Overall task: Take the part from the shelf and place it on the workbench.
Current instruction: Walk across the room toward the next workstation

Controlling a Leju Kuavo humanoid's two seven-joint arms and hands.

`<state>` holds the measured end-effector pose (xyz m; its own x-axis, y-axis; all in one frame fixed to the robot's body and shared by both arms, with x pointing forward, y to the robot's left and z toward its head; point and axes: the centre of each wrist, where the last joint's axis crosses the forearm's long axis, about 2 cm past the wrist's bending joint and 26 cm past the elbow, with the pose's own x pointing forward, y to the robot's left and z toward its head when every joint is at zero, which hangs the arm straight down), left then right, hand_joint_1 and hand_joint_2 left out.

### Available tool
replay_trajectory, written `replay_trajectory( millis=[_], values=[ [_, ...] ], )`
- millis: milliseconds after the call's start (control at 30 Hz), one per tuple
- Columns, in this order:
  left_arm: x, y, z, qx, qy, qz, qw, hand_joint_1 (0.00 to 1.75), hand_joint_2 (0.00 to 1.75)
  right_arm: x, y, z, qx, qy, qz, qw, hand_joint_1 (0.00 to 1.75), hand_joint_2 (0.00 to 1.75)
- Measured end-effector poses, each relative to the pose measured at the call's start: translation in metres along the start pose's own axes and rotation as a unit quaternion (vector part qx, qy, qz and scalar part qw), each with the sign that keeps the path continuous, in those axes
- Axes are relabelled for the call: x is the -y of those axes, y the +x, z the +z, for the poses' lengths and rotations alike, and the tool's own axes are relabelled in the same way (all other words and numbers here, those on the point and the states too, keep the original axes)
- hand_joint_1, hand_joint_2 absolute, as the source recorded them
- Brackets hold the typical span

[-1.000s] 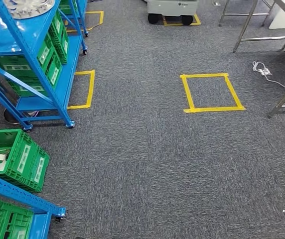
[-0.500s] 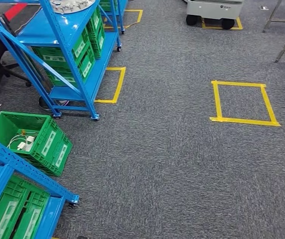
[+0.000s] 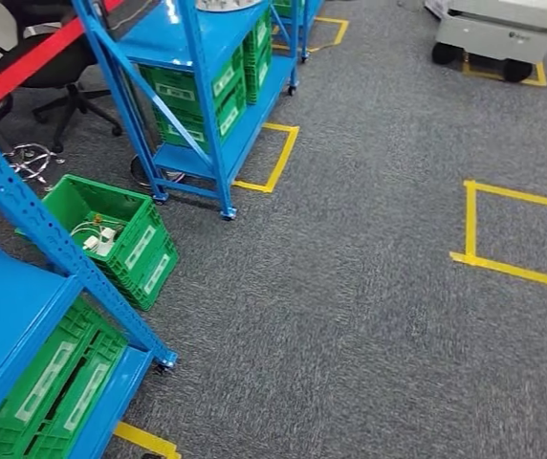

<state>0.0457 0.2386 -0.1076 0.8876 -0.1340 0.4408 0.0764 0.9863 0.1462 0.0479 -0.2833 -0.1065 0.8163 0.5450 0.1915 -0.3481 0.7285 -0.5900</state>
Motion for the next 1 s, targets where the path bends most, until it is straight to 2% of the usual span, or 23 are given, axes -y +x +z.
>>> replay_trajectory(
  millis=[1000],
  values=[
    [-0.0002,-0.0028,0.0009,-0.003,0.003,0.012,1.000,0.00,0.00,-0.0014,0.0024,0.0009,0.010,-0.007,0.013,1.000,0.00,0.00]
  ],
)
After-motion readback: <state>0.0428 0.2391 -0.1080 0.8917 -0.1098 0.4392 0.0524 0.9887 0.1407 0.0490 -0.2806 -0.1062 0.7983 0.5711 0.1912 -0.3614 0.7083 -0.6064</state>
